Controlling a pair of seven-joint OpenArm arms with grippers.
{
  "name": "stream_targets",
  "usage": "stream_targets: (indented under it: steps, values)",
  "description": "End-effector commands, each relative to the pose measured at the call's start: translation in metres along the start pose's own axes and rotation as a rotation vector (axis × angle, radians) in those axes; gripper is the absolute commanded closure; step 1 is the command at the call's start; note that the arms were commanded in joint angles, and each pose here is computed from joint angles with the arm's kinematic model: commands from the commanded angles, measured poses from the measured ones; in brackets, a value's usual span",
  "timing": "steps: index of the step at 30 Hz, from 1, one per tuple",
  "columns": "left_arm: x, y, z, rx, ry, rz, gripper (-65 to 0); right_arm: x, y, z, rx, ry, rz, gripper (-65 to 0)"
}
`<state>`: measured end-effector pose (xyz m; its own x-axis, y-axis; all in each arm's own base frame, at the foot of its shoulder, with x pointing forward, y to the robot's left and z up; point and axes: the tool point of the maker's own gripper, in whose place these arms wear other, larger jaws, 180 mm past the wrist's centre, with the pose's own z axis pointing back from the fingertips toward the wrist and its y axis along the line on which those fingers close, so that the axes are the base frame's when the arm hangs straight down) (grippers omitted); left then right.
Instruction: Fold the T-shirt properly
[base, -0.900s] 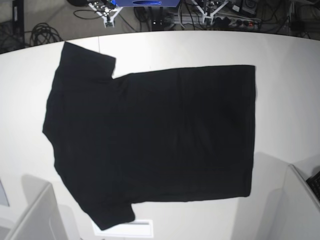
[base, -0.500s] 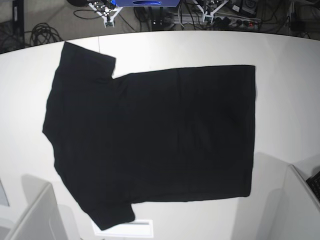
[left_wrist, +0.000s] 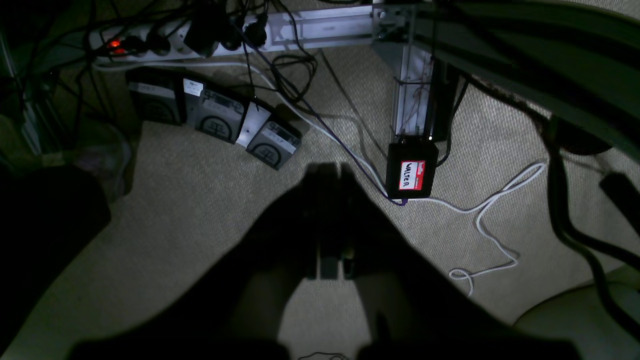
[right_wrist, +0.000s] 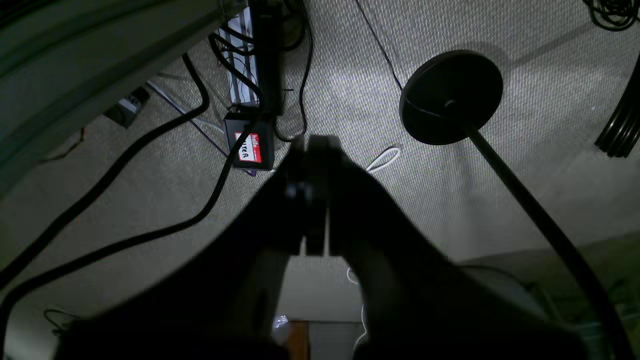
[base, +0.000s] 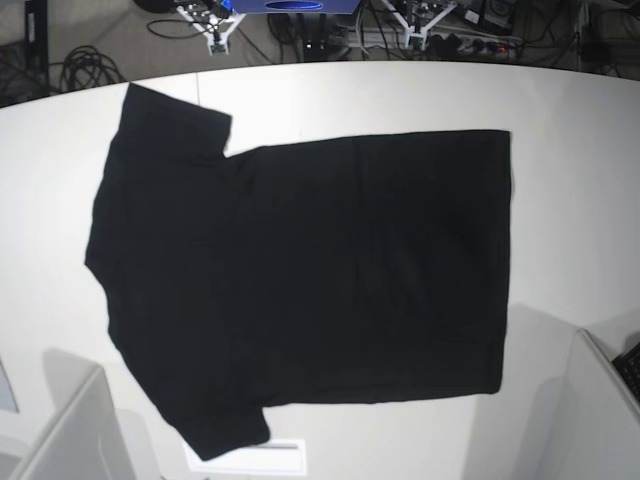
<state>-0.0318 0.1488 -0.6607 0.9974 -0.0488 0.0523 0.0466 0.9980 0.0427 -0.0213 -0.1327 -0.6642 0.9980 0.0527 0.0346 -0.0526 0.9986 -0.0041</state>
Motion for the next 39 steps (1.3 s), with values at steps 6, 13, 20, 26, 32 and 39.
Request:
stream_targets:
  steps: [6,13,20,26,32,39]
  values:
    - [-0.003,0.012,0.0,0.021,0.004,0.007,0.0,-0.002,-0.016,0.001,-0.028,0.0,0.005,0.0]
    - [0.001,0.015,0.001,0.026,-0.031,-0.014,0.0,-0.002,-0.018,0.001,-0.031,-0.004,0.006,0.0]
    - [-0.012,0.031,0.007,0.046,-0.096,-0.032,0.0,-0.016,-0.018,0.004,-0.033,-0.009,-0.001,0.0]
    - [-0.037,0.053,0.026,0.072,-0.187,-0.069,0.0,-0.042,-0.03,0.017,-0.054,-0.05,0.01,0.0]
    - [-0.04,0.07,0.062,0.087,-0.302,-0.111,0.0,-0.059,-0.034,0.037,-0.069,-0.093,-0.015,0.0]
    - [-0.039,0.08,0.107,0.102,-0.405,-0.129,0.0,-0.053,-0.083,0.072,-0.189,-0.123,-0.141,0.0]
